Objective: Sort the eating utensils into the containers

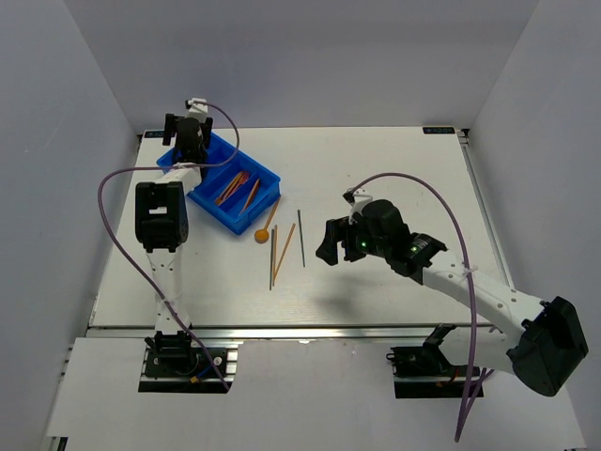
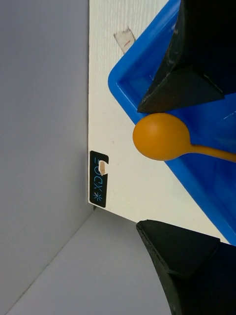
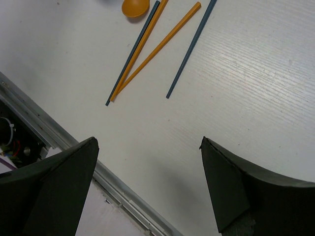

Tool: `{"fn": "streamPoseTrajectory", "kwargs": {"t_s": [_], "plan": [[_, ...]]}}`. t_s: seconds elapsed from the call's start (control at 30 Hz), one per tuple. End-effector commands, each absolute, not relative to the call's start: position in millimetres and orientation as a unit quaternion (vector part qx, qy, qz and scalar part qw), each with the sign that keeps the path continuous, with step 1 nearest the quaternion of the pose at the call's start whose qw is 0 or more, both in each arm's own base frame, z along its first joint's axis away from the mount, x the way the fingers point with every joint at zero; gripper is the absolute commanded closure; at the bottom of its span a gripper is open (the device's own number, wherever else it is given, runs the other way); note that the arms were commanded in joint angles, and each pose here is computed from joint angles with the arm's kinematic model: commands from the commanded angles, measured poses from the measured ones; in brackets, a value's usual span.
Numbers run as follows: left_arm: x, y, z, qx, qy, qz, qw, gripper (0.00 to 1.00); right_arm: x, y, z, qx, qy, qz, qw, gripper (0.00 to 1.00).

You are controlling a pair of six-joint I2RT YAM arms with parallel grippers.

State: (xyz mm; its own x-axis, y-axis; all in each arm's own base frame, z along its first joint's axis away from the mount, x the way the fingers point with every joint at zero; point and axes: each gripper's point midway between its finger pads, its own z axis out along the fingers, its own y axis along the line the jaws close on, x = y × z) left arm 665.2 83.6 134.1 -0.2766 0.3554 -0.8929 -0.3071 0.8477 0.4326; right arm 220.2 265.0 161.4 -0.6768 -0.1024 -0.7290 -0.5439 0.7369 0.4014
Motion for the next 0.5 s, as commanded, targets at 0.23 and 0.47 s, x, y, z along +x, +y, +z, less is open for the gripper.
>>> {"fn": "streamPoseTrajectory", "kwargs": {"t_s": [0.23,0.47], "plan": [[616.9,67.8,331.9,-0.082,0.659,0.191,0.723,0.02,256.8,298.9,154.4,-0.204,0.863,0.293,0.356,0.11],[591.5,71.6,336.8,-0.164,0.688,0.151,0.69,0.02,264.7,320.7,142.9,-0.209,0.866,0.308,0.334,0.11]]}}
